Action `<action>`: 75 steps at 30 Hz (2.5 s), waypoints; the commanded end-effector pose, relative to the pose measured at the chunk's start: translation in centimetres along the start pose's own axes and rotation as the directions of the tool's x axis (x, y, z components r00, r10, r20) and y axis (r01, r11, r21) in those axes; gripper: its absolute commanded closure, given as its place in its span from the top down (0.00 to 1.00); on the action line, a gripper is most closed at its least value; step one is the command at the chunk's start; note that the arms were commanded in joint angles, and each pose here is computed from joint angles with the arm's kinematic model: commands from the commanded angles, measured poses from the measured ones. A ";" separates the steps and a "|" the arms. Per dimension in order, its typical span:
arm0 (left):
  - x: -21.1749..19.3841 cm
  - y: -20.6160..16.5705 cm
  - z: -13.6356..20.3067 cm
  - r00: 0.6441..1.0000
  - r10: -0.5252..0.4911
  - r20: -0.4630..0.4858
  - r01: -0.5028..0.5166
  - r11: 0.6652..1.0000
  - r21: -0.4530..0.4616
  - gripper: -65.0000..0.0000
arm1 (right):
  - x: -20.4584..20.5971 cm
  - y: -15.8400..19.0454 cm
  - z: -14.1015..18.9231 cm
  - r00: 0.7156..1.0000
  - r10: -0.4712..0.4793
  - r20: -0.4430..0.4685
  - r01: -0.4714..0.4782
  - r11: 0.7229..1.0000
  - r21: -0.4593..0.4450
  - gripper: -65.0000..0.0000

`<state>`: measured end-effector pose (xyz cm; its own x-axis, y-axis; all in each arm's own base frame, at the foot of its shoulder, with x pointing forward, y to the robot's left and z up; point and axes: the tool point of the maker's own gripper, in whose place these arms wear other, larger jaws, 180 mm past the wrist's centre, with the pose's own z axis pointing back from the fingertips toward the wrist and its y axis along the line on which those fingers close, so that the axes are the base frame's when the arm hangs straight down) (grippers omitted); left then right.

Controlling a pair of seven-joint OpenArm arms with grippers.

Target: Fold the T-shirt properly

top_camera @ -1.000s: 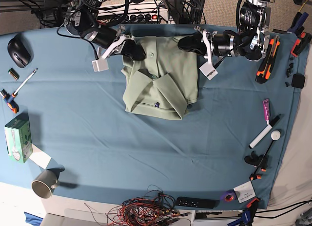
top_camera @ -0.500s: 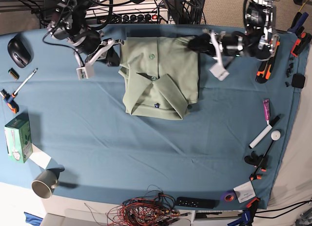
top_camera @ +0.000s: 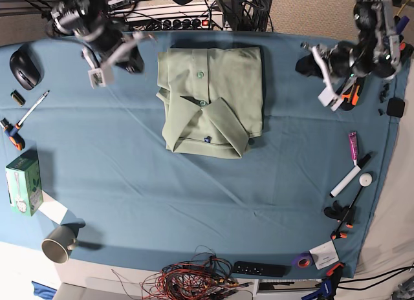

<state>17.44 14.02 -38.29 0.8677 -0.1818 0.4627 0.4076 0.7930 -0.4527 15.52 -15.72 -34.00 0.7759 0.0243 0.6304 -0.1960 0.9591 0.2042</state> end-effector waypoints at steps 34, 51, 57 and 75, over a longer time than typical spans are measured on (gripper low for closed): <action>-17.2 2.2 0.2 0.805 0.577 -0.136 -0.593 0.787 -0.169 0.00 | -23.1 -6.9 -4.1 0.730 -0.534 -0.427 0.561 0.825 -0.074 0.00; -21.6 4.6 -5.1 0.881 0.454 -0.132 -0.450 0.891 0.061 0.00 | -26.1 -10.5 -7.0 0.786 -0.500 -0.364 0.458 0.866 -0.200 0.00; -23.2 4.6 -8.1 0.953 0.200 -0.228 -0.163 0.972 0.171 0.04 | -26.0 -13.3 -6.8 0.868 -0.363 -0.339 0.277 0.920 -0.276 0.00; -20.4 9.7 -13.5 0.981 0.112 -0.157 -0.017 0.860 0.510 0.11 | -27.8 -16.9 -8.8 0.856 -0.404 -0.323 0.180 0.818 -0.547 0.00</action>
<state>7.19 17.25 -62.60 0.9459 -0.1783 0.2710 0.1890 0.9819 -0.0138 2.30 -29.26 -61.91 0.9363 -0.2857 0.2040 0.3127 0.9429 -0.1146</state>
